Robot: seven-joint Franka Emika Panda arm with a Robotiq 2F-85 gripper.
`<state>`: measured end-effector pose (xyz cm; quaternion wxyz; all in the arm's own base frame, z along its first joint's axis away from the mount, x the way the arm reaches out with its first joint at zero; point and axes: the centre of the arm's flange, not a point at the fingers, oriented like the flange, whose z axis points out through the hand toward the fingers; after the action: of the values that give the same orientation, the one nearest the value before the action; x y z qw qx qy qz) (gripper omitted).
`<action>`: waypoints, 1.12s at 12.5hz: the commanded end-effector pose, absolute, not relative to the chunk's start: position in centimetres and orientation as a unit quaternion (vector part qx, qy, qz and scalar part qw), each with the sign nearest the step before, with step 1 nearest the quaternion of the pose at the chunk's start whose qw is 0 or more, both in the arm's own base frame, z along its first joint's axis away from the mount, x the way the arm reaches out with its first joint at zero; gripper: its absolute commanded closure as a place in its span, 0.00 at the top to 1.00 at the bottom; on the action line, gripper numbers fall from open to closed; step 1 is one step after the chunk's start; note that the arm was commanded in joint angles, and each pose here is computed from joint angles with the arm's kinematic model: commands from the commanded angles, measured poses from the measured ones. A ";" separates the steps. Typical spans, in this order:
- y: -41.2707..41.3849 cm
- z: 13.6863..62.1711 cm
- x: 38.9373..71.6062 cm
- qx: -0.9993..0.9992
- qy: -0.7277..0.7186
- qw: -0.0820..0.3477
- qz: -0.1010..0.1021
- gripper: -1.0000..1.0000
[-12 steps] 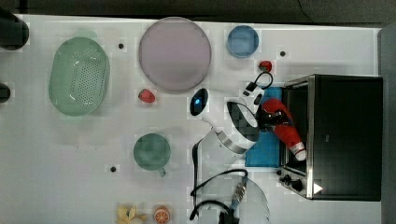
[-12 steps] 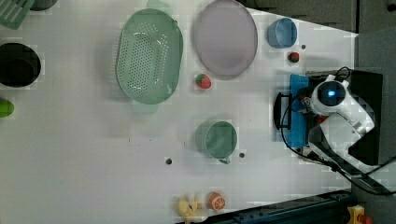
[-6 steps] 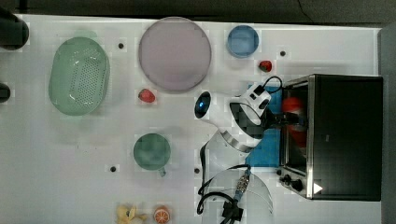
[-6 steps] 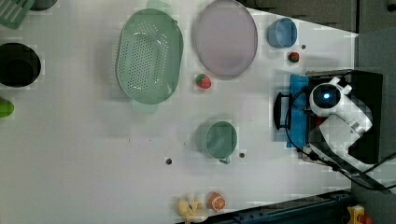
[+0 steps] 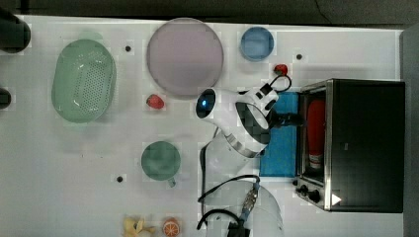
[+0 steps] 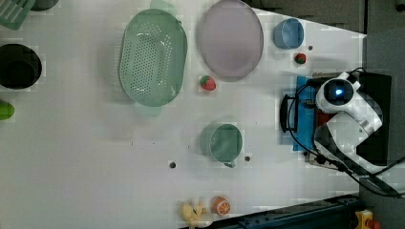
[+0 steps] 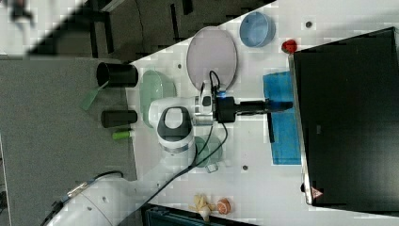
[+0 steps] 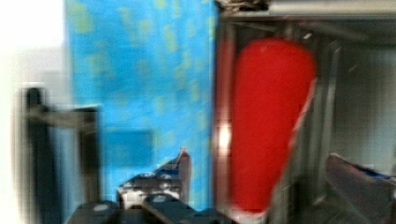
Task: Pick Ketchup from the table and place in oven.
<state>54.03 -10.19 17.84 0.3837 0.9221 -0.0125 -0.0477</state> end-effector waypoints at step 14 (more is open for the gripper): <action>-4.2 52.7 52.1 0.933 -0.361 0.011 0.008 1.00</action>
<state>51.65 -3.63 53.28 0.0011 0.9299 -0.3674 0.0183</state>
